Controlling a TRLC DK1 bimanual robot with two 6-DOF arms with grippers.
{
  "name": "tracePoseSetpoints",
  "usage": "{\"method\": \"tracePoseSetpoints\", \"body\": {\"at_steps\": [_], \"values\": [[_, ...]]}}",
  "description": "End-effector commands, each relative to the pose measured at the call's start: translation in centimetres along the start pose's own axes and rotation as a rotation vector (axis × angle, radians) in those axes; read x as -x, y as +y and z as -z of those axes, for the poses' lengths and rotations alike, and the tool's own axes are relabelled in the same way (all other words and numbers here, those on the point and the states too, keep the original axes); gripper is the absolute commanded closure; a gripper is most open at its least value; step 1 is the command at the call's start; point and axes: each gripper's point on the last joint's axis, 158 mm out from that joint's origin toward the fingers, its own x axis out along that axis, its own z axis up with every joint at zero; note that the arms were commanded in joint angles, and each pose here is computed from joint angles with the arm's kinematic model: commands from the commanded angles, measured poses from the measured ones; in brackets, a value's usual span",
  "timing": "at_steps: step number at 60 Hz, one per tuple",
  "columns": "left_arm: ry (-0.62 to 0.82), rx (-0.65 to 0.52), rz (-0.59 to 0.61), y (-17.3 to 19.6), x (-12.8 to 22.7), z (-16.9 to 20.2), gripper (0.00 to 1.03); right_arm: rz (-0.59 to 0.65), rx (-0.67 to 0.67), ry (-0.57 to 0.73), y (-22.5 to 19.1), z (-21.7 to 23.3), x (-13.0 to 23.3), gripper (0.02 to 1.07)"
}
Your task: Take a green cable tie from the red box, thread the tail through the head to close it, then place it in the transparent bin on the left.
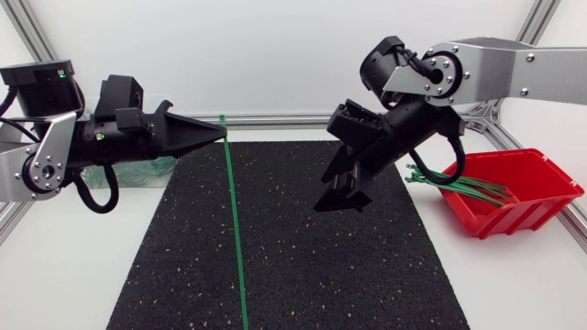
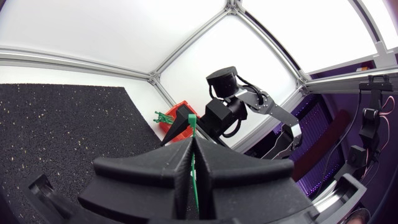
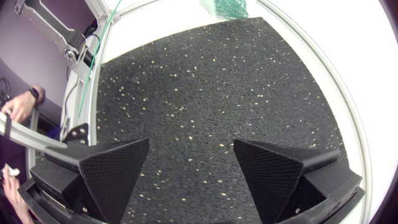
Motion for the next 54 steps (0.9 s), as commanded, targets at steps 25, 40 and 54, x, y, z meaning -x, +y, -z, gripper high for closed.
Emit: {"method": "tracePoseSetpoints", "body": {"at_steps": [25,40,54], "values": [[0.025,0.054,0.009,2.0,-1.4,-2.0,0.99,0.638,0.803,-0.117,-5.1,-3.9,2.2,0.06],[0.049,0.067,0.021,1.4,-2.2,-1.6,0.99,0.893,1.257,-0.265,-2.6,-8.6,3.8,0.06],[0.095,0.119,0.029,1.6,-3.4,-1.0,0.99,0.909,1.553,-0.329,2.1,-10.2,1.6,0.06]]}}
